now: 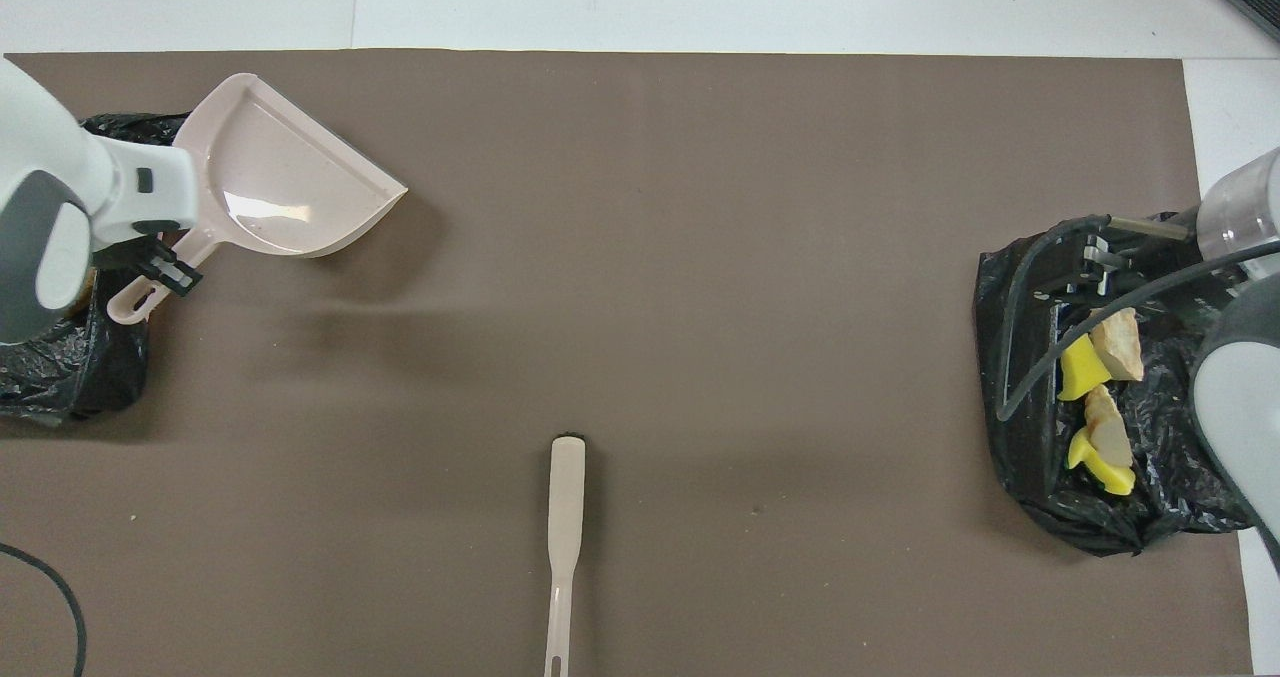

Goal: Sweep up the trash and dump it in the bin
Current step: 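Carry the dustpan back and set it beside the brush with the left gripper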

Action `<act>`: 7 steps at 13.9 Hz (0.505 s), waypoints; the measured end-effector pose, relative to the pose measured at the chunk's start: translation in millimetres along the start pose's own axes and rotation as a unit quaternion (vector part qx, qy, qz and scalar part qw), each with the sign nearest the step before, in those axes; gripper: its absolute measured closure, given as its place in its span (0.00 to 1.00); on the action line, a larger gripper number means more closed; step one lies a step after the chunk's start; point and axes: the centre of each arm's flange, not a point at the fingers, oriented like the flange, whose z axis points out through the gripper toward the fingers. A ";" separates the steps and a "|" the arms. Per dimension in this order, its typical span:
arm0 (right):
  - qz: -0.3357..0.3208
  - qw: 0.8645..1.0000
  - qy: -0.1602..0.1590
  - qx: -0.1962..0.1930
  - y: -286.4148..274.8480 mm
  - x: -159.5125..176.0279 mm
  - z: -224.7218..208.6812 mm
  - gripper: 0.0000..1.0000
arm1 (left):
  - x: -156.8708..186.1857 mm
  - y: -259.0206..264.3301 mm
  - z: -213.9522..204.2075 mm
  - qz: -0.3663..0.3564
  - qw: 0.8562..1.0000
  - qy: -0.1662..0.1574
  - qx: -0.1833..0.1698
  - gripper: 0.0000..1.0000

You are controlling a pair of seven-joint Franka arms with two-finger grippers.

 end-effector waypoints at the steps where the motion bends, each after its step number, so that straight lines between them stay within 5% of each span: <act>1: 0.002 1.000 -0.001 -0.001 0.4 -1.8 0.9 0.00 | 13.2 23.8 4.0 -0.025 1.000 -0.002 -0.006 0.69; 7: 0.008 1.000 -0.005 -0.004 2.7 -10.7 3.5 0.00 | 82.6 168.5 3.6 -0.128 0.989 0.030 -0.065 0.69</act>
